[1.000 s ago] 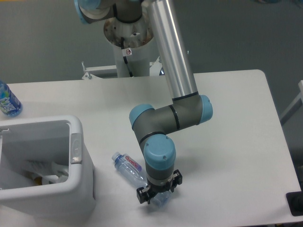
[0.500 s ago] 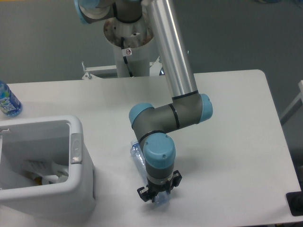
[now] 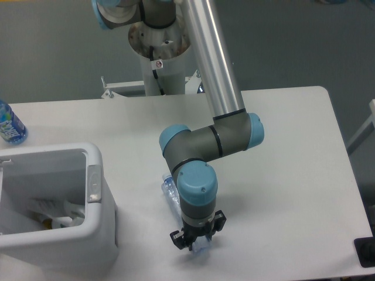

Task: Place the trash in the trash can
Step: 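Close the gripper on the bottle's cap end, then lift the bottle and carry it over the trash bin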

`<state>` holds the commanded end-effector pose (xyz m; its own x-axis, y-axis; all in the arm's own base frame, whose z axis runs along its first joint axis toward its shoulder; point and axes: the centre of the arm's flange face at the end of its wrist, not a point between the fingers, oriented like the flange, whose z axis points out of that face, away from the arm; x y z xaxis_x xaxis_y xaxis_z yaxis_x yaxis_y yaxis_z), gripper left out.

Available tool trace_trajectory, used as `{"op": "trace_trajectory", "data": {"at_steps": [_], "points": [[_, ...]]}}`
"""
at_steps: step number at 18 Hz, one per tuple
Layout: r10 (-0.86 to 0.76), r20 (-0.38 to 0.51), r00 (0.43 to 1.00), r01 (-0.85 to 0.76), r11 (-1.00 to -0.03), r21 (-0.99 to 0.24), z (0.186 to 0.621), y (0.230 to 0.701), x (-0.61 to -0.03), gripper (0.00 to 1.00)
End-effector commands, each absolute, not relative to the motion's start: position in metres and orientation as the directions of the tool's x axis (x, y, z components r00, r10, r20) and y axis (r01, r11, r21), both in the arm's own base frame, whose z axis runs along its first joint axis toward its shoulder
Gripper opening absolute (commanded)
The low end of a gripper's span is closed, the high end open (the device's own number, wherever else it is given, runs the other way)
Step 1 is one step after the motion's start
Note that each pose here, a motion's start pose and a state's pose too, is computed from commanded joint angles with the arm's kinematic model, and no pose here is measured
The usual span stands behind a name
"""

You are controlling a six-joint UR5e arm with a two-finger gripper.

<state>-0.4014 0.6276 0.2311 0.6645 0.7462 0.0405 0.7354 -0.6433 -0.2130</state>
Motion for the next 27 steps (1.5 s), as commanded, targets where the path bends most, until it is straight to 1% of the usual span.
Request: {"op": "trace_trajectory", "data": {"at_steps": [3, 5, 7, 9, 11, 12, 13, 15, 17, 19, 23, 25, 27], "points": [[0.759, 0.065, 0.648, 0.740, -0.607, -0.289, 0.282, 0.622, -0.420, 0.57], [0.754, 0.127, 0.644, 0.742, -0.577, -0.341, 0.321, 0.620, -0.426, 0.57], [0.749, 0.177, 0.639, 0.741, -0.536, -0.405, 0.369, 0.613, -0.435, 0.57], [0.756, 0.226, 0.614, 0.745, -0.461, -0.481, 0.429, 0.603, -0.445, 0.57], [0.740, 0.323, 0.590, 0.756, -0.366, -0.543, 0.489, 0.595, -0.457, 0.57], [0.723, 0.363, 0.588, 0.756, -0.332, -0.563, 0.513, 0.591, -0.461, 0.57], [0.707, 0.378, 0.598, 0.746, -0.318, -0.586, 0.531, 0.588, -0.459, 0.57], [0.686, 0.377, 0.622, 0.713, -0.296, -0.636, 0.562, 0.581, -0.448, 0.57], [0.658, 0.377, 0.652, 0.678, -0.284, -0.678, 0.584, 0.583, -0.429, 0.57], [0.635, 0.373, 0.677, 0.659, -0.295, -0.692, 0.595, 0.590, -0.408, 0.57], [0.551, 0.367, 0.749, 0.600, -0.329, -0.729, 0.620, 0.616, -0.340, 0.57], [0.507, 0.363, 0.782, 0.574, -0.360, -0.735, 0.623, 0.631, -0.304, 0.57], [0.460, 0.361, 0.811, 0.553, -0.404, -0.729, 0.615, 0.651, -0.265, 0.57]]}}
